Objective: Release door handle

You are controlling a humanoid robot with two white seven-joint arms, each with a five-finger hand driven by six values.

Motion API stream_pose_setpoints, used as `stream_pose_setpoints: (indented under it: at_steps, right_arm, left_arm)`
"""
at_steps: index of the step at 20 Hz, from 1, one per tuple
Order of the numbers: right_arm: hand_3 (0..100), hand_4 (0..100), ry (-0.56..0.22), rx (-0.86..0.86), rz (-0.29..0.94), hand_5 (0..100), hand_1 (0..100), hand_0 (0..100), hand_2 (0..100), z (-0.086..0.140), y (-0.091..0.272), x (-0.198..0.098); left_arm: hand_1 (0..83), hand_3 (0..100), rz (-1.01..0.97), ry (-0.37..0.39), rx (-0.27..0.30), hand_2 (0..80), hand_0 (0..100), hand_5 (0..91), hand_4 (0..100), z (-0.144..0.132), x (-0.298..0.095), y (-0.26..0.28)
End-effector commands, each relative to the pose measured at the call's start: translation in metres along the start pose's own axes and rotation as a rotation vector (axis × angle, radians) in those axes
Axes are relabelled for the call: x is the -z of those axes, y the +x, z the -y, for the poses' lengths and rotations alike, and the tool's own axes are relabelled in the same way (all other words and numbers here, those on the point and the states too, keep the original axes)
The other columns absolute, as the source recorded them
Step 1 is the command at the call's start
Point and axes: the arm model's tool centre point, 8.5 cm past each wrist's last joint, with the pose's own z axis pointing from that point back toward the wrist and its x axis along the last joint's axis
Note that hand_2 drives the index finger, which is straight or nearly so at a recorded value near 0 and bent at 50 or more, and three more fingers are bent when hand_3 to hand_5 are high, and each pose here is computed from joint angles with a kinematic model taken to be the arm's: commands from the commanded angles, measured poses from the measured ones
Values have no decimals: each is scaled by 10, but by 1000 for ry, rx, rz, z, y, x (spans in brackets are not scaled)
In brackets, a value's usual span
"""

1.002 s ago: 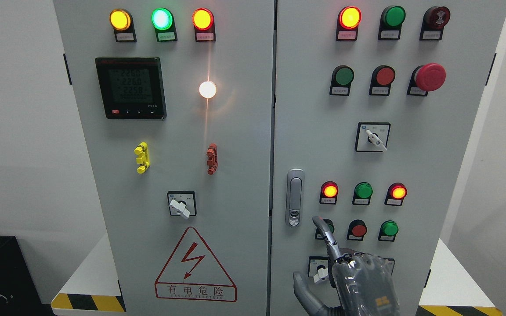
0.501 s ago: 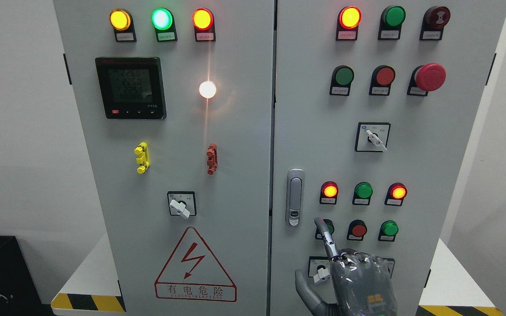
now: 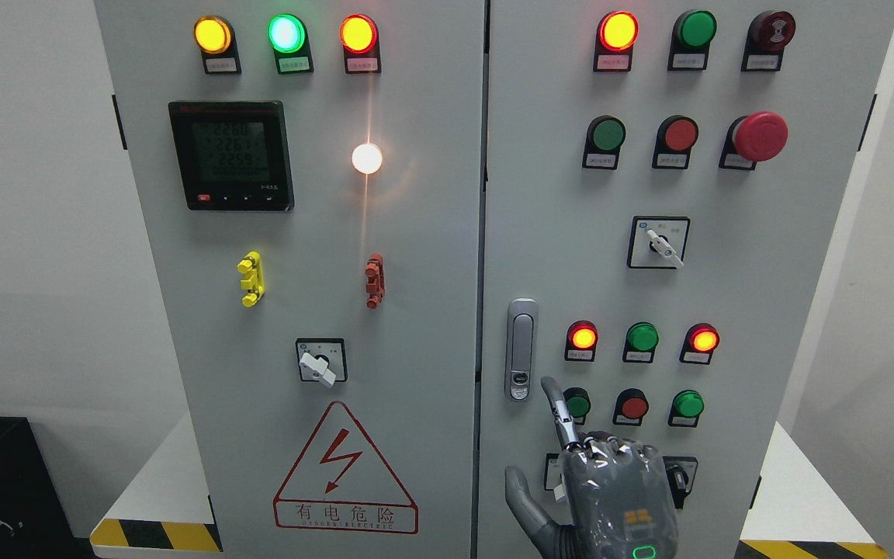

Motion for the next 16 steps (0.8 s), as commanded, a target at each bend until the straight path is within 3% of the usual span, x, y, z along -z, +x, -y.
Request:
stream_pose_setpoints:
  at_steps: [1, 16]
  right_arm:
    - [1000, 985, 37, 3, 44, 1000, 263, 412, 30, -17, 19, -1]
    - [1000, 984, 49, -12, 28, 1000, 259, 408, 24, -28, 18, 6]
  left_arm:
    - [556, 0, -16, 0, -1, 0, 120, 0, 0, 0, -1, -11]
    - [556, 0, -16, 0, -3, 0, 120, 0, 0, 0, -1, -11]
